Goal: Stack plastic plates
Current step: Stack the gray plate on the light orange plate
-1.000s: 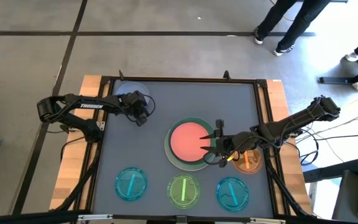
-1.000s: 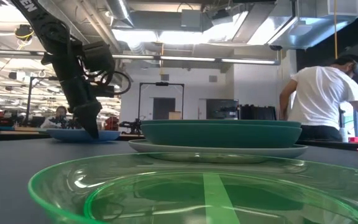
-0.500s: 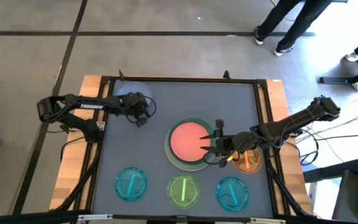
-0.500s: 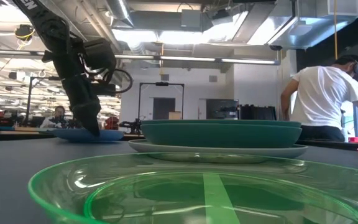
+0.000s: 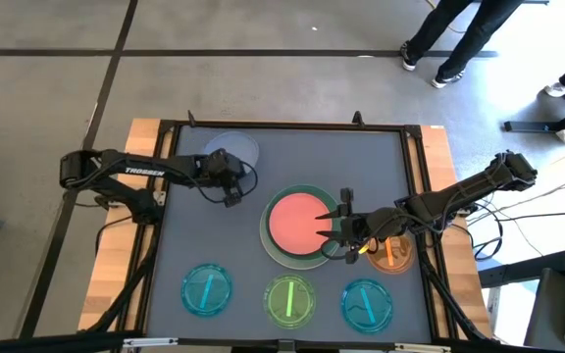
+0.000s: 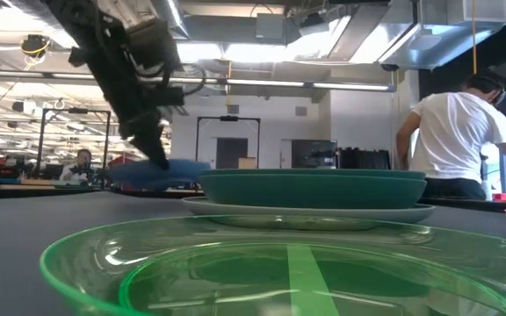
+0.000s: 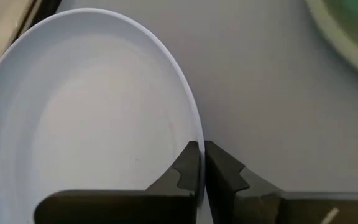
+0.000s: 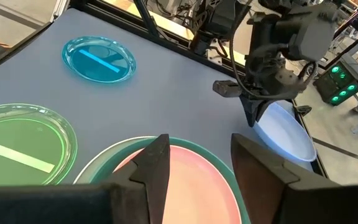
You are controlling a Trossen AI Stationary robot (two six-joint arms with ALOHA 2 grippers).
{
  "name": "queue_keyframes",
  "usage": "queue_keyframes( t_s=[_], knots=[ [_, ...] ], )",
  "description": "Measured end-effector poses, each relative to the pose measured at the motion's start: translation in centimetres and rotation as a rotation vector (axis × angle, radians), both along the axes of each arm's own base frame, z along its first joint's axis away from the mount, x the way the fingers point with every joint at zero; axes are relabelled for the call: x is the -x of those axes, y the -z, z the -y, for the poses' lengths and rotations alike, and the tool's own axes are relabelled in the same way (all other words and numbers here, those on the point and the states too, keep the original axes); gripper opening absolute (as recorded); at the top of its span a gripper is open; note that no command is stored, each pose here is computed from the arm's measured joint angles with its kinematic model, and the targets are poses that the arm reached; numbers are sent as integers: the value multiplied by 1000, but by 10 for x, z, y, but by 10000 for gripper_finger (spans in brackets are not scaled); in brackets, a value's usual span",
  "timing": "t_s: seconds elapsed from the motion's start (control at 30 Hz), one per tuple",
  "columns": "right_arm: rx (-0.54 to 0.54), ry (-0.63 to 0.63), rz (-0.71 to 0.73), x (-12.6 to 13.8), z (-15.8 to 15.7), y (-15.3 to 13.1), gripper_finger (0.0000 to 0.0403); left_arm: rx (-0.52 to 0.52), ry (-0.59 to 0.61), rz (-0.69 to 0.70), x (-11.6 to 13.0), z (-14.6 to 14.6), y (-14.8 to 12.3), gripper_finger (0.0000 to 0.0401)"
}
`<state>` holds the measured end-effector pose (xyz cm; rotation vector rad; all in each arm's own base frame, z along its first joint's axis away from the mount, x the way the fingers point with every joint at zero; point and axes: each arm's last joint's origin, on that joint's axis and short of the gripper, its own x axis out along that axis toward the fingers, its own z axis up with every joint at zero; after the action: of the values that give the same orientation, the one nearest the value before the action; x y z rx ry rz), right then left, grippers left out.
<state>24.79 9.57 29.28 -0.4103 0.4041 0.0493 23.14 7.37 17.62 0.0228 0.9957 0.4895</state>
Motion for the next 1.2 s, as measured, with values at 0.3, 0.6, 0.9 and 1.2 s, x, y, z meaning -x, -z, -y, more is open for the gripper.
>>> queue_keyframes(
  t_s=[0.3, 0.6, 0.9, 1.2],
  knots=[
    [0, 0, 1, 0, 0, 0, 161, -25, 146, 119, -26, 33, -28, 9],
    [0, 0, 1, 0, 0, 0, 161, -16, 243, 262, -40, 65, -42, 9],
    [0, 0, 1, 0, 0, 0, 161, -40, 380, 400, -51, 95, -49, 9],
    [1, 0, -1, 0, 0, 0, 161, -8, 479, 474, -68, 120, -36, 9]
  ],
)
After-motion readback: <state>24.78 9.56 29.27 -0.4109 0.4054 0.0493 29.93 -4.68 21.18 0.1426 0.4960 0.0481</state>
